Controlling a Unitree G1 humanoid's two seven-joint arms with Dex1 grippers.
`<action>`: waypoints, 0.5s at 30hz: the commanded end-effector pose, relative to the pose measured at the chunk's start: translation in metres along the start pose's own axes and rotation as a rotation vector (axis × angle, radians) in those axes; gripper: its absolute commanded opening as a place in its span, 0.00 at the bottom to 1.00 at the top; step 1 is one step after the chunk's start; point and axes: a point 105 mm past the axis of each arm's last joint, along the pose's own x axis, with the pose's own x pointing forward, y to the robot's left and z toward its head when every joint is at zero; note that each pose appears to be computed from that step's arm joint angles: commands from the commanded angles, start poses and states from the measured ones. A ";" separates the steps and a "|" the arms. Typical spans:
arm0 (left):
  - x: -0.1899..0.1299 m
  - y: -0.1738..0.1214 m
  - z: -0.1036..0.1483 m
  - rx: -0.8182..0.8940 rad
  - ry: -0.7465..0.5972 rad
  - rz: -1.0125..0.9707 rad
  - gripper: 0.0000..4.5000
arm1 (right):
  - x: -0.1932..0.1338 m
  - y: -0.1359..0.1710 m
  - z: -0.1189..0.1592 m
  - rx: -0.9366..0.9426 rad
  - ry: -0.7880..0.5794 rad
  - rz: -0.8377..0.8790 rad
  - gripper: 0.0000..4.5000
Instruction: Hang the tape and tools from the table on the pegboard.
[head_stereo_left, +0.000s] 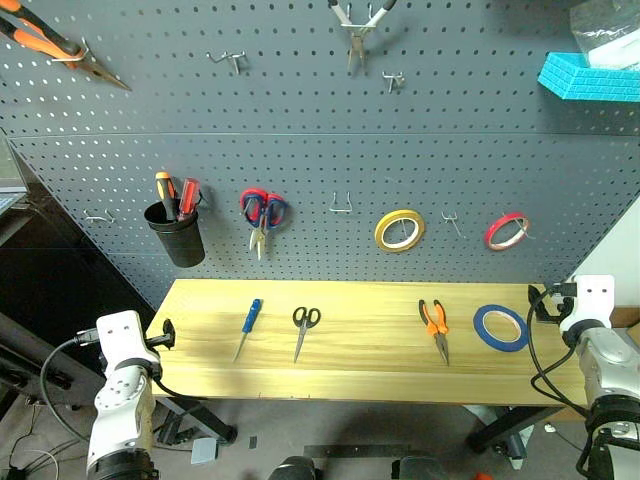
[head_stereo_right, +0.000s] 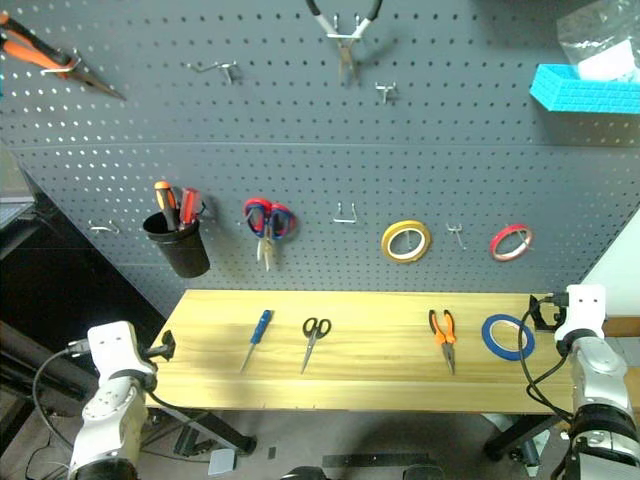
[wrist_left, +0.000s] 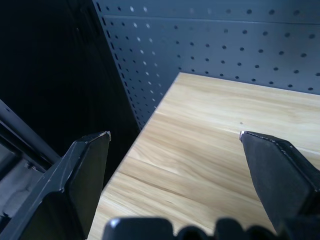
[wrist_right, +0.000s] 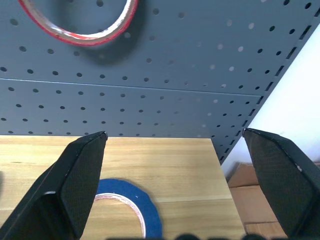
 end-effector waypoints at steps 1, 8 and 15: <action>0.000 -0.003 0.023 0.070 -0.092 -0.031 0.99 | 0.002 -0.009 0.021 -0.012 -0.070 -0.026 1.00; -0.002 -0.008 0.023 0.084 -0.111 -0.063 0.99 | 0.001 -0.009 0.018 0.019 -0.068 -0.028 1.00; -0.005 -0.010 0.025 0.028 -0.099 -0.095 0.99 | -0.003 -0.009 0.014 0.029 -0.048 -0.017 1.00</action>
